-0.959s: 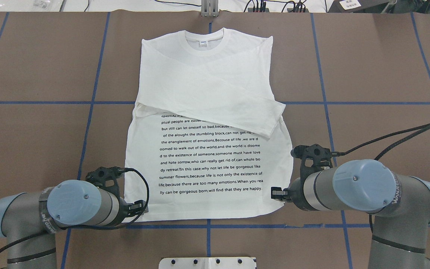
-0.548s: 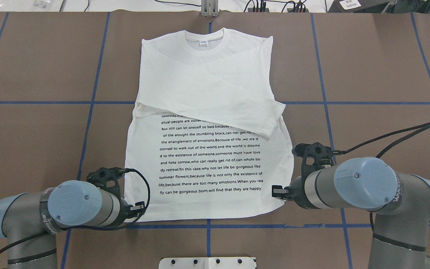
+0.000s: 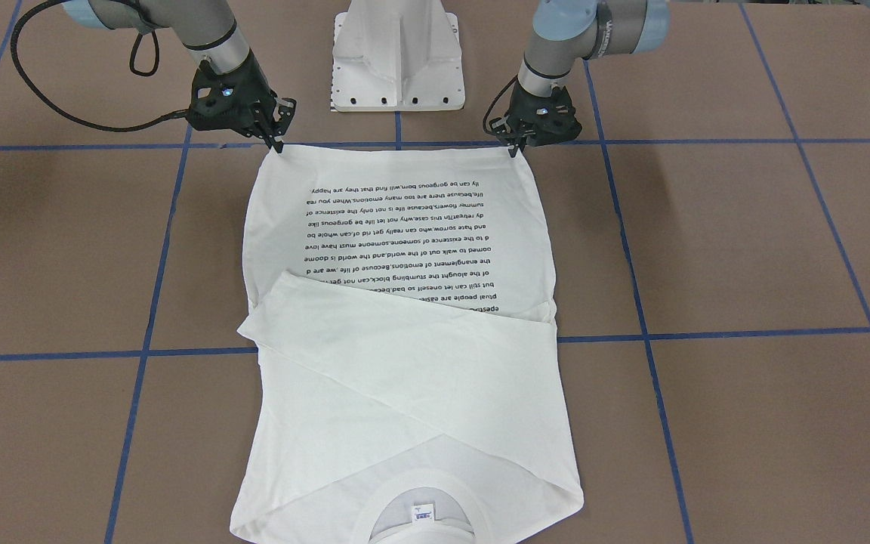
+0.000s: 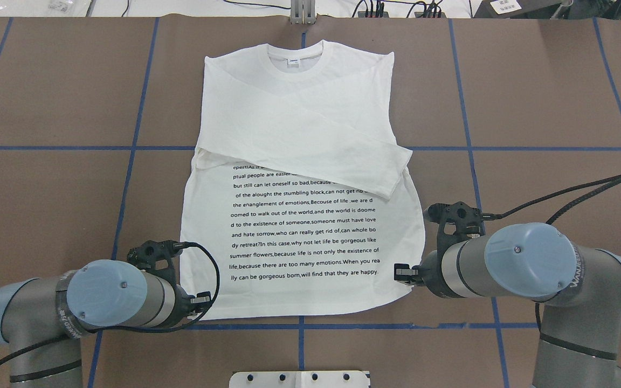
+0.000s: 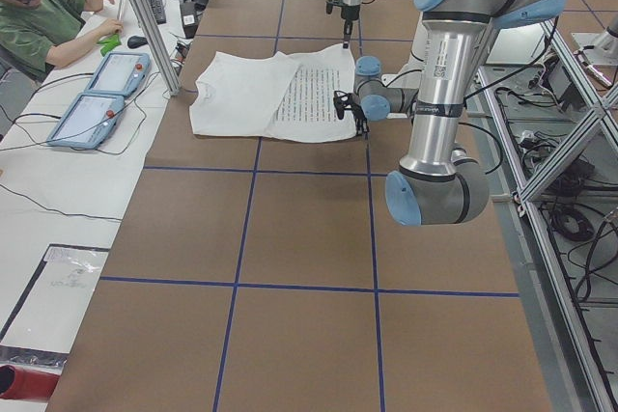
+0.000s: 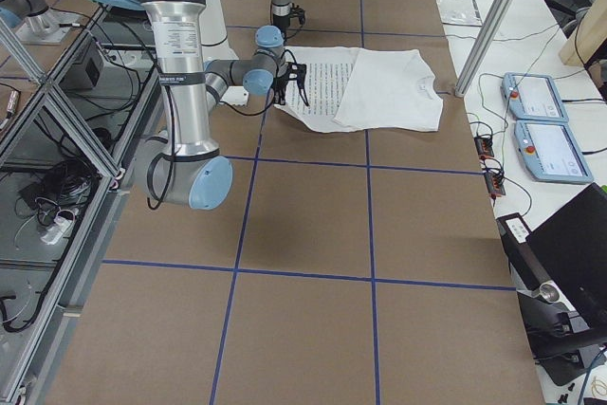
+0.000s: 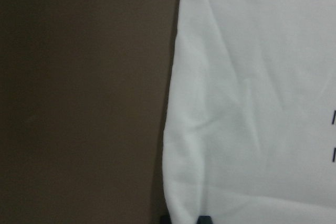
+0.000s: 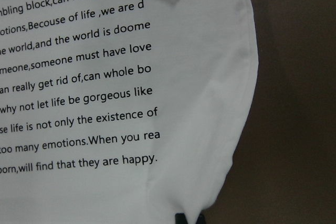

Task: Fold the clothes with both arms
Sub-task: 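Lift the hem with both grippers and fold it toward the collar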

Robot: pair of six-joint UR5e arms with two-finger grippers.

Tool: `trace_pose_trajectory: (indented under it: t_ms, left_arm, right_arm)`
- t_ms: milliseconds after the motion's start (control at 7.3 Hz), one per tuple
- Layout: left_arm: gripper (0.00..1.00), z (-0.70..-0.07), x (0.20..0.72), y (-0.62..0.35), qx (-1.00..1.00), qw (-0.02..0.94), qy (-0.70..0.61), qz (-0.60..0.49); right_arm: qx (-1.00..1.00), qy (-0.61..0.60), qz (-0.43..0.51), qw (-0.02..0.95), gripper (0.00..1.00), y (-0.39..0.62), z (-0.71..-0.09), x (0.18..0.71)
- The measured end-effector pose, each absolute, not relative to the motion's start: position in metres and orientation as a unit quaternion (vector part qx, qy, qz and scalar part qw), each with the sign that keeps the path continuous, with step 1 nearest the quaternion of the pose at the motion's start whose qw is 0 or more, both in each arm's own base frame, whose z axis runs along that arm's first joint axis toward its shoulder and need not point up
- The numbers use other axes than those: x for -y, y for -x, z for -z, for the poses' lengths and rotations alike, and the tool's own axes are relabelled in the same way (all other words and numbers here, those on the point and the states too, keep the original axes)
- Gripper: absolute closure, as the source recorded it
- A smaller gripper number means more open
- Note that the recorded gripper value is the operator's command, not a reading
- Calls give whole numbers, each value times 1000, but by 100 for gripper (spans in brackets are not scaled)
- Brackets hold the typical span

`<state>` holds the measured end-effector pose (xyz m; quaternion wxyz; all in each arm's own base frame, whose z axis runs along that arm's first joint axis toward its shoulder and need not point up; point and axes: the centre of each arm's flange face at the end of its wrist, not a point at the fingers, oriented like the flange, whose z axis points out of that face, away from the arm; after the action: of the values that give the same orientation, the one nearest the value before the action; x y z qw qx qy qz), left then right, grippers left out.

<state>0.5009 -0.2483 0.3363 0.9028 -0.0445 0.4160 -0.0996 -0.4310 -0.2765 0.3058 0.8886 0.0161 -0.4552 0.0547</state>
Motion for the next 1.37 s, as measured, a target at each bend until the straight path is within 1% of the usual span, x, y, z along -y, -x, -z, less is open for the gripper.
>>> trace_pose_trajectory:
  t_ms: [274, 548, 822, 1096, 1370]
  left_arm:
    - [100, -316, 246, -482, -435, 893, 45, 105]
    - [100, -283, 236, -439, -450, 885, 51, 109]
    - [100, -248, 219, -403, -463, 879, 66, 97]
    - [100, -218, 186, -377, -472, 870, 120, 71]
    - [100, -206, 170, -363, -470, 869, 142, 62]
  right_arm:
    - [461, -14, -58, 886, 100, 422, -301, 281]
    - [475, 3, -57, 878, 100, 394, -292, 280]
    - [490, 52, -31, 870, 100, 363, -285, 259]
    - [505, 117, 9, 855, 100, 330, -276, 230]
    - [521, 140, 29, 841, 100, 317, -262, 222]
